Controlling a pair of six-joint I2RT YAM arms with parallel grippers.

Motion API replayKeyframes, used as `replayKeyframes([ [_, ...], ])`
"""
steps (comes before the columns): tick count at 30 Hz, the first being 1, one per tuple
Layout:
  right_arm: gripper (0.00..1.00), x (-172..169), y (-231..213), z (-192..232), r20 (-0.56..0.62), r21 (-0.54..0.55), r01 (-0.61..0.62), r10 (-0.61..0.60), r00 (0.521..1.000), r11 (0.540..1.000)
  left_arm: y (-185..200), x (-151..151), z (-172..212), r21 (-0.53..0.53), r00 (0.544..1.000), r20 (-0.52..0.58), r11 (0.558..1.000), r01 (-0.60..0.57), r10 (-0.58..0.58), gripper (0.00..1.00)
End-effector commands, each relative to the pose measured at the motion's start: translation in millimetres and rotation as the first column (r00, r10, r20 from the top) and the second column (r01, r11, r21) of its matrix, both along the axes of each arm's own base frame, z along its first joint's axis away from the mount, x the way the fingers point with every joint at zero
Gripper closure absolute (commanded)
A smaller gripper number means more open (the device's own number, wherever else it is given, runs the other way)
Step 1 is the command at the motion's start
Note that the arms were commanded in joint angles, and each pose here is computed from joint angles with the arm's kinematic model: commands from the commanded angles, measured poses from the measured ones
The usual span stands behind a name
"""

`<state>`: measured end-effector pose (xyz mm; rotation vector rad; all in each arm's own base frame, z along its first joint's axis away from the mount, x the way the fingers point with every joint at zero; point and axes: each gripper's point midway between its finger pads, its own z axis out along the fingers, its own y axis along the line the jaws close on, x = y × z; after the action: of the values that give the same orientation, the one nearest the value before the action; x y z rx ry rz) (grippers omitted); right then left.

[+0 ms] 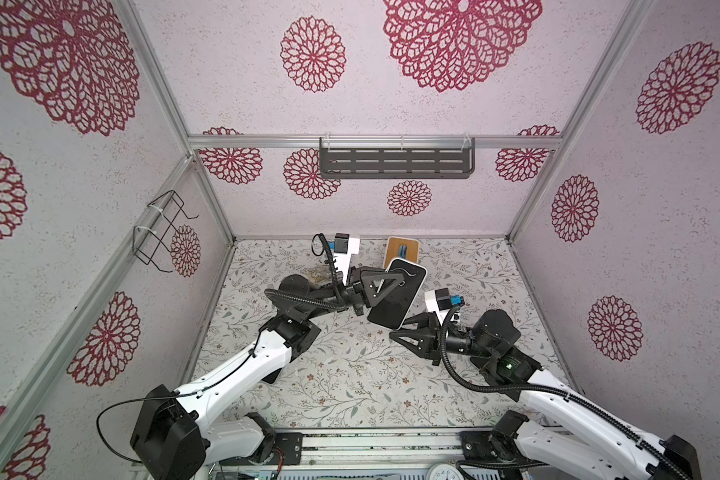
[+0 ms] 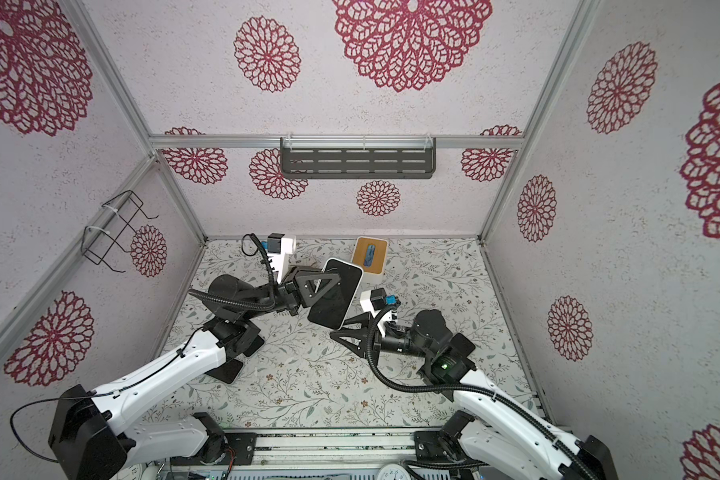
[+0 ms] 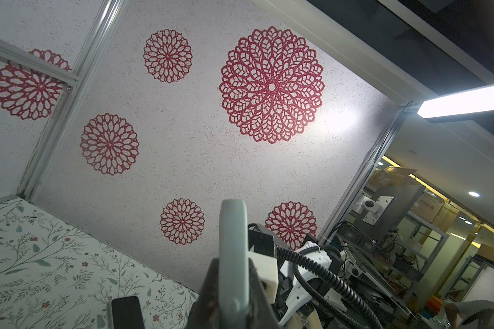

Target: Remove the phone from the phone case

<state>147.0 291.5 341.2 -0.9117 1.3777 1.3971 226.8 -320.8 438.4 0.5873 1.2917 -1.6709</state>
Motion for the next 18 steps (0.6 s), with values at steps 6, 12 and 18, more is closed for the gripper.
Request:
replayKeyframes([
  [6, 0.76, -0.7, -3.9, 30.0, 0.086, 0.058, 0.025, -0.030, 0.996, 0.998, 0.7, -6.8, 16.6, -0.051, 0.999, 0.048, 0.999, 0.010, -0.007, 1.00],
  [12, 0.96, 2.3, -3.2, 30.6, 0.105, 0.054, 0.039, -0.045, 0.993, 0.998, -4.1, -7.5, 11.5, -0.044, 0.999, 0.030, 0.999, 0.023, -0.022, 1.00],
  [18, 1.00, 2.3, -8.4, 29.0, 0.236, 0.048, 0.081, -0.090, 0.968, 0.996, -7.5, 4.5, 2.0, -0.096, 0.994, -0.100, 0.995, 0.030, -0.039, 1.00],
])
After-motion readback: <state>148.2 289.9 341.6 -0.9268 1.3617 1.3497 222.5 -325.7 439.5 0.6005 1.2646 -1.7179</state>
